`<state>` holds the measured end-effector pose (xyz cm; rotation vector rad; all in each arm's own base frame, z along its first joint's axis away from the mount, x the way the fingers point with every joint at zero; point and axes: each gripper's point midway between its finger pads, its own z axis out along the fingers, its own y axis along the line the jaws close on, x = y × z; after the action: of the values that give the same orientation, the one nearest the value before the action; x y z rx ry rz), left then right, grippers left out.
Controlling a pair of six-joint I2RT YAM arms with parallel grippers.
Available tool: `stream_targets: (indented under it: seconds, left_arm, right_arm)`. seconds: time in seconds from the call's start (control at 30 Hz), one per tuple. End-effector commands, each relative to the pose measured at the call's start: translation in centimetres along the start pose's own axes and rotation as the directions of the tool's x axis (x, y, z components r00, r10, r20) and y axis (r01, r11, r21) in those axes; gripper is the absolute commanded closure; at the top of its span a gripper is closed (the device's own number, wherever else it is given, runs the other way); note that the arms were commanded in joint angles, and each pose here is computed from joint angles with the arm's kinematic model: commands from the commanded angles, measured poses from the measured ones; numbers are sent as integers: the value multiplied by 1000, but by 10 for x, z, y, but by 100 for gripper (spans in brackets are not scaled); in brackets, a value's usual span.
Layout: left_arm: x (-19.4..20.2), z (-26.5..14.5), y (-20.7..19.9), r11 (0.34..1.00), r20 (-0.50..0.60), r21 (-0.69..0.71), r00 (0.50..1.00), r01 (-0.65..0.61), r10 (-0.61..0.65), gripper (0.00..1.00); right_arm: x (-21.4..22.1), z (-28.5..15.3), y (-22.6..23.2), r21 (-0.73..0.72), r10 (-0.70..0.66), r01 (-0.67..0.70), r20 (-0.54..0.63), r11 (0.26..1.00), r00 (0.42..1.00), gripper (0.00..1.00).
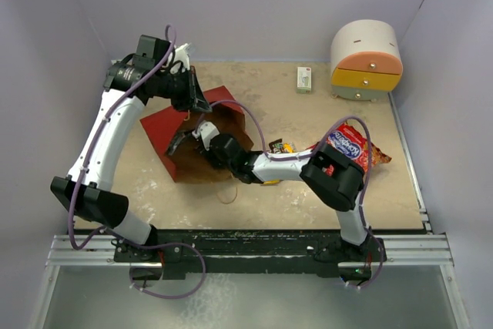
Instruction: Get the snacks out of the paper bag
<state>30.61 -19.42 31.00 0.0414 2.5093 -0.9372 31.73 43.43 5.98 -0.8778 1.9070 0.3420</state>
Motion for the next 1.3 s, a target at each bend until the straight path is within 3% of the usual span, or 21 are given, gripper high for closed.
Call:
stream_targets:
  seconds: [0.0,0.33,0.47,0.83,1.13,1.27]
  left_arm:
    - [-10,-5,-5,999,43,1,998,-40,40,100]
    - [-18,-8,-5,1000,91,-20,996,-9,10,100]
    - [-19,-8,-1,999,103,-39,995,4,0,100]
    - [-25,-2,3,998,116,-53,992,45,-38,100]
    - [-23,-1,8,996,116,-73,992,52,-44,100]
    - [-24,0,8,996,115,-72,992,53,-44,100]
  right_arm:
    - [-41,-28,5,-65,26,-19,101,998,995,62]
    - [-48,-80,8,-160,49,-26,144,987,988,68]
    - [-34,-97,2,-155,42,-22,129,988,991,71]
    - [-52,-149,-23,-101,62,-42,201,994,978,74]
    - [-43,-203,-74,94,133,-157,224,983,965,78]
    - [-9,-226,-114,312,286,-343,215,886,934,78]
